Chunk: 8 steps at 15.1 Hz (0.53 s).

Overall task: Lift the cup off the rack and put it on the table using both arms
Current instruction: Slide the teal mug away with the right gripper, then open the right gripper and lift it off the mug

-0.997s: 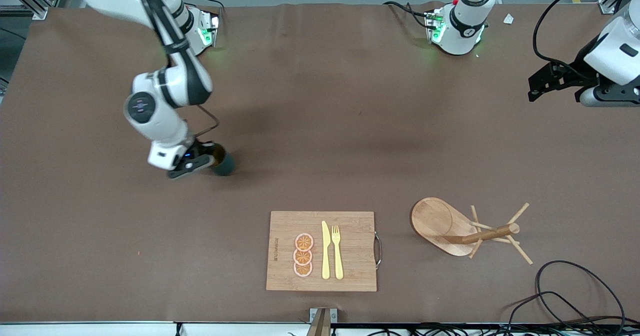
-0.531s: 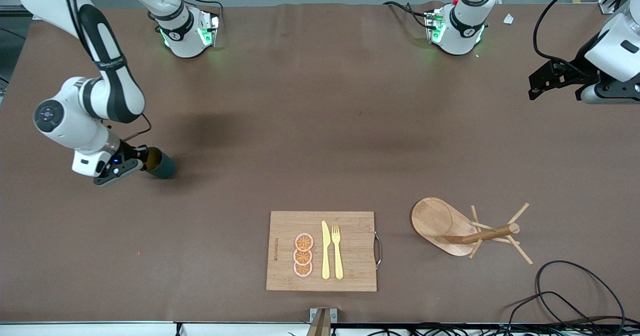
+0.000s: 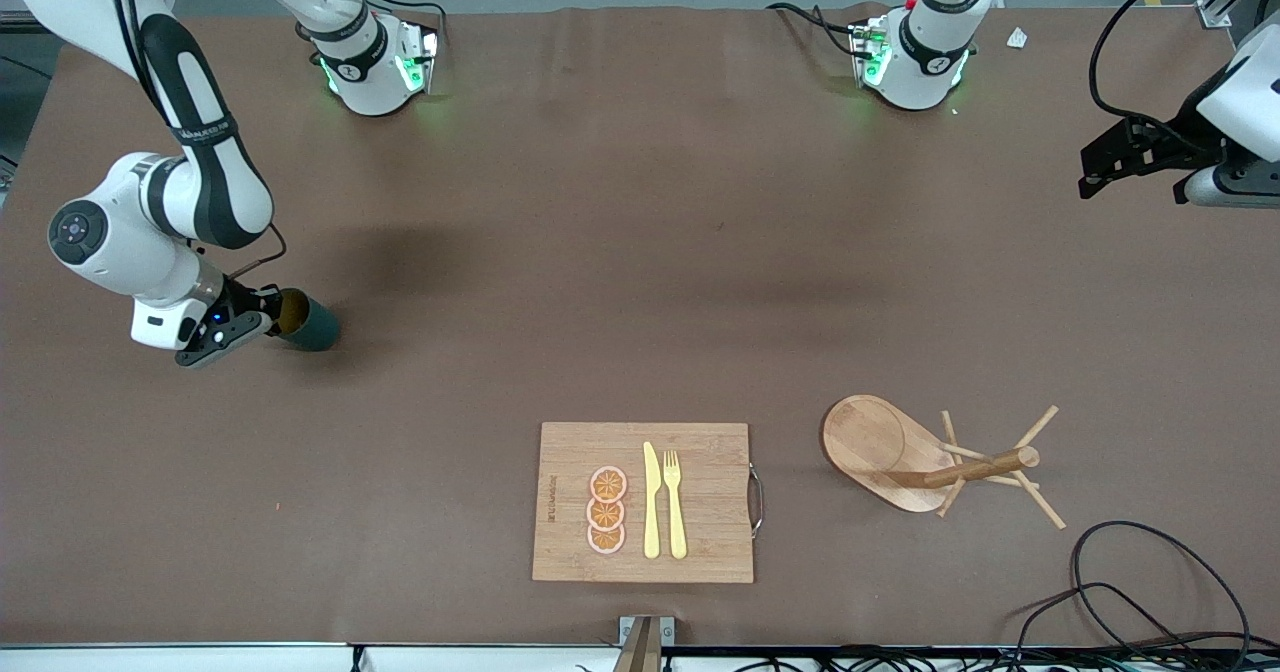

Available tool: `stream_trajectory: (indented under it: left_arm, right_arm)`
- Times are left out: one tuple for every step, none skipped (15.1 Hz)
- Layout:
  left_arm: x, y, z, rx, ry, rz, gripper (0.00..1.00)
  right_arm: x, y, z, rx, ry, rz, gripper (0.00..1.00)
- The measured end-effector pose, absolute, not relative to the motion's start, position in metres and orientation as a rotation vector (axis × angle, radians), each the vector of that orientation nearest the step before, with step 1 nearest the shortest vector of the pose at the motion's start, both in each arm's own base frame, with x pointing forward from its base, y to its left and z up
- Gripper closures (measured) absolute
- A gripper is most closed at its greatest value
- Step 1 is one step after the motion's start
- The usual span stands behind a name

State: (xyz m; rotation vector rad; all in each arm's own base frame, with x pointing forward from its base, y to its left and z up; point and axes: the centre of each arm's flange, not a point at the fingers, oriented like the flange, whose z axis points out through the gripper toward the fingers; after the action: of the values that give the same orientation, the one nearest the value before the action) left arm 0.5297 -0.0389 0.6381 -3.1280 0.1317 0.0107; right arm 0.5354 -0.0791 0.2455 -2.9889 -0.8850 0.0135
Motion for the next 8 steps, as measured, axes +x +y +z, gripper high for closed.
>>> stream_trajectory:
  left_arm:
    - [0.5297, -0.0392, 0.6381, -3.128, 0.133, 0.011, 0.00]
    - [0.5297, -0.0395, 0.6382, -3.128, 0.133, 0.010, 0.00]
    - [0.5297, -0.0398, 0.6382, -3.128, 0.134, 0.010, 0.00]
    - [0.5297, -0.0400, 0.6382, -3.128, 0.135, 0.010, 0.00]
    - [0.5297, -0.0401, 0.6382, -3.128, 0.135, 0.010, 0.00]
    - [0.5297, -0.0401, 0.6382, -3.128, 0.135, 0.010, 0.00]
    - [0.5297, -0.0401, 0.6382, -3.128, 0.135, 0.010, 0.00]
    - [0.5297, -0.0401, 0.6382, -3.128, 0.135, 0.010, 0.00]
  right_arm:
    - [0.5352, -0.0791, 0.2444, -2.987, -0.890, 0.017, 0.95]
    - [0.5352, -0.0791, 0.2442, -2.986, -0.893, 0.017, 0.92]
    - [0.5352, -0.0792, 0.2442, -2.985, -0.894, 0.017, 0.92]
    - [0.5351, -0.0794, 0.2442, -2.985, -0.894, 0.017, 0.85]
    - [0.5352, -0.0795, 0.2444, -2.986, -0.894, 0.016, 0.76]
    - [0.5352, -0.0796, 0.2445, -2.985, -0.893, 0.020, 0.67]
    - [0.5349, -0.0800, 0.2450, -2.979, -0.889, 0.035, 0.58]
    - [0.5356, -0.0805, 0.2480, -2.968, -0.884, 0.062, 0.46]
